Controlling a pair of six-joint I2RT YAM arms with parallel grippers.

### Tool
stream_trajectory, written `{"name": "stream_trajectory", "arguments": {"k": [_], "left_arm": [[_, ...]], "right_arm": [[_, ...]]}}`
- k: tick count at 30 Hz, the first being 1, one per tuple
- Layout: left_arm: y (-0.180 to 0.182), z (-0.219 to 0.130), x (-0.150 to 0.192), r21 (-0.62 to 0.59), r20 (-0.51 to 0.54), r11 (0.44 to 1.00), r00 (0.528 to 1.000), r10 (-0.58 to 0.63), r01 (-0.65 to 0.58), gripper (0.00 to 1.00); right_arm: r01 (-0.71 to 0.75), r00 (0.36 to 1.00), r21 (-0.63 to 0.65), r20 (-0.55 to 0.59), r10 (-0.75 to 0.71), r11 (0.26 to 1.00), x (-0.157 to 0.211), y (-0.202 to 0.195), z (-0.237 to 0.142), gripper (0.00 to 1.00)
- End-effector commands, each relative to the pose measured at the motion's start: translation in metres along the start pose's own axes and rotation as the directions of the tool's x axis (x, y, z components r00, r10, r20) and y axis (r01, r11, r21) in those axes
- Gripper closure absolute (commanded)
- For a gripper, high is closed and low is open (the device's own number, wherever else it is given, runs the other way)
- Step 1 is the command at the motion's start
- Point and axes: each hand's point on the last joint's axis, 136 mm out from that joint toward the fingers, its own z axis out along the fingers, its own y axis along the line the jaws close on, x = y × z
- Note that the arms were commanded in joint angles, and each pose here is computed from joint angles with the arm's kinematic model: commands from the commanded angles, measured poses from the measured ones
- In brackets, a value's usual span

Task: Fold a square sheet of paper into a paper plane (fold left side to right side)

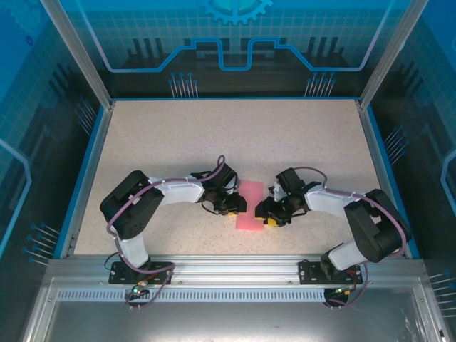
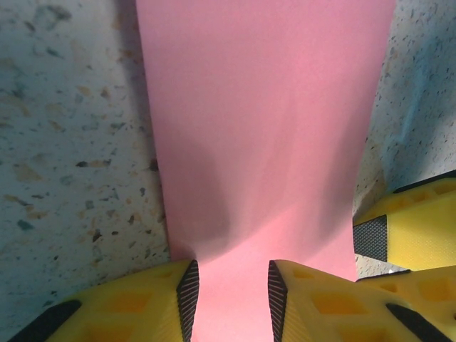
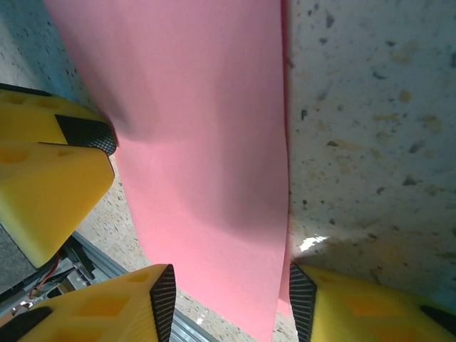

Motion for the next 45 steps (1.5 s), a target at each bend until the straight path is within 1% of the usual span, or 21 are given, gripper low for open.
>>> {"name": "stream_trajectory", "arguments": {"k": [1,2,5,9,11,14,20,25,30,33,37,42,45], "left_arm": [[0.015,0.003,0.012,-0.055,-0.02,0.998,1.0,-0.016,0.015,0.65],[0.015,0.003,0.012,-0.055,-0.02,0.998,1.0,-0.019,0.017,0.65],[0.015,0.003,0.012,-0.053,-0.018,0.998,1.0,-0.019,0.018,0.65],[0.008,-0.003,0.008,-0.031,0.006,1.0,1.0,0.002,-0.002,0.64],[0.001,-0.011,0.003,-0.016,0.04,1.0,0.999,0.025,-0.025,0.64],[-0.008,-0.027,-0.003,-0.004,0.108,0.998,0.992,0.069,-0.069,0.58],[-0.016,-0.061,-0.006,0.023,0.256,0.99,0.958,0.131,-0.142,0.47],[-0.017,-0.083,-0.001,0.037,0.336,0.98,0.925,0.174,-0.198,0.42],[-0.018,-0.105,0.007,0.021,0.398,0.965,0.888,0.231,-0.261,0.39],[-0.023,-0.114,0.015,-0.006,0.413,0.947,0.862,0.294,-0.32,0.38],[-0.039,-0.118,0.032,-0.049,0.402,0.906,0.822,0.402,-0.42,0.36],[-0.057,-0.108,0.052,-0.131,0.36,0.856,0.78,0.511,-0.5,0.33],[-0.069,-0.095,0.063,-0.196,0.324,0.813,0.746,0.582,-0.549,0.31]], "right_arm": [[-0.013,1.0,0.019,-0.02,0.013,1.0,0.003,0.0,0.003,0.51],[-0.012,1.0,0.009,-0.021,0.012,1.0,0.003,0.002,0.004,0.51],[-0.021,1.0,-0.032,-0.019,0.021,0.999,0.001,0.009,0.006,0.57],[-0.021,1.0,-0.046,0.003,0.021,0.999,-0.002,0.014,0.004,0.61],[-0.022,1.0,-0.048,0.017,0.022,0.999,-0.004,0.015,0.002,0.61],[-0.038,0.999,-0.052,0.018,0.039,0.998,-0.004,0.014,0.001,0.6],[-0.071,0.997,-0.066,0.024,0.072,0.995,-0.006,0.01,0.002,0.58],[-0.058,0.997,-0.098,0.048,0.063,0.994,-0.014,0.017,-0.001,0.57],[-0.046,0.997,-0.116,0.059,0.053,0.992,-0.021,0.023,-0.005,0.57],[-0.057,0.996,-0.127,0.067,0.066,0.99,-0.025,0.024,-0.008,0.56],[-0.06,0.994,-0.178,0.077,0.075,0.982,-0.034,0.035,-0.017,0.56],[-0.051,0.994,-0.206,0.087,0.07,0.977,-0.043,0.05,-0.029,0.56],[-0.054,0.994,-0.227,0.076,0.073,0.972,-0.046,0.057,-0.03,0.56]]}}
